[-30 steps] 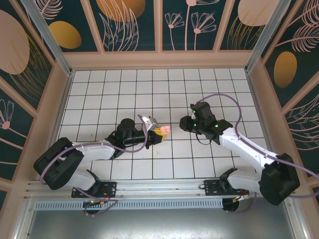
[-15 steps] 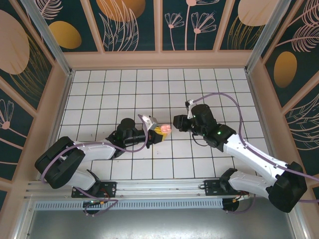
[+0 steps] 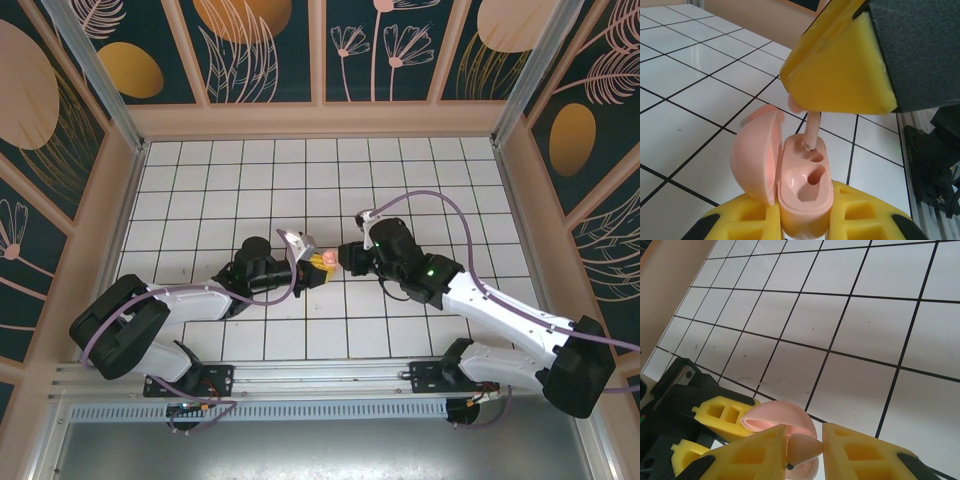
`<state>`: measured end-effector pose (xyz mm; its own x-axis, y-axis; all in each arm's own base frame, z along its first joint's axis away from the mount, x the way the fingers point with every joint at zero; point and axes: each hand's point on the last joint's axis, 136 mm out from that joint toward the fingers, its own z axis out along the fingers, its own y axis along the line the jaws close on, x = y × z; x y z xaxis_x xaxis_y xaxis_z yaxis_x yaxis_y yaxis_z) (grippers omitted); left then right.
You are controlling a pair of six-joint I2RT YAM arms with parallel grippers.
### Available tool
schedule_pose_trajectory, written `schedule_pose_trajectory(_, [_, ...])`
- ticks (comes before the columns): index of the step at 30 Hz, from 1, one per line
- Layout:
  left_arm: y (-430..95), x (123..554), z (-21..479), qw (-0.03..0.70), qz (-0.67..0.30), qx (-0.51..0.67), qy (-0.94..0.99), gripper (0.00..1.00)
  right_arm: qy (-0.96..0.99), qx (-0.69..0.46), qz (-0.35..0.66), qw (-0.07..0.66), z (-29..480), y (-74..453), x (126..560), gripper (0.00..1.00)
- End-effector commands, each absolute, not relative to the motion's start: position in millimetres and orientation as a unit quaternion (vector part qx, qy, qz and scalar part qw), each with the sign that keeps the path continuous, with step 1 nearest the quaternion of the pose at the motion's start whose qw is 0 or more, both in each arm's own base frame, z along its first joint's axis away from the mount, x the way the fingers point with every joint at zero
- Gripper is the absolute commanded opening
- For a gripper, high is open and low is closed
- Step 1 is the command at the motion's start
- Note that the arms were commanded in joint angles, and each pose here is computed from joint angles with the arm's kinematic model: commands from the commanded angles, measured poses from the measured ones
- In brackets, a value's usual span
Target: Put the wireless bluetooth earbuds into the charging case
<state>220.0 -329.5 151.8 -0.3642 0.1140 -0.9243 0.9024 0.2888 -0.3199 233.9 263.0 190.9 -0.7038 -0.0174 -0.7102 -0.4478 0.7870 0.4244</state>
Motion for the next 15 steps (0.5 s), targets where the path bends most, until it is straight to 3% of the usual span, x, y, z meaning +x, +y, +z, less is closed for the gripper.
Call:
schedule_pose_trajectory(1, [-331.5, 223.0, 179.7, 0.459, -0.473, 0.381, 0.649, 0.15, 0.871, -0.141, 0.286, 0.374, 197.7, 265.5, 237.8, 0.24])
schedule_pose_trajectory(15, [-327.7, 224.9, 180.4, 0.47, -0.457, 0.385, 0.65, 0.15, 0.869, -0.165, 0.31, 0.349, 199.1, 277.8, 226.8, 0.24])
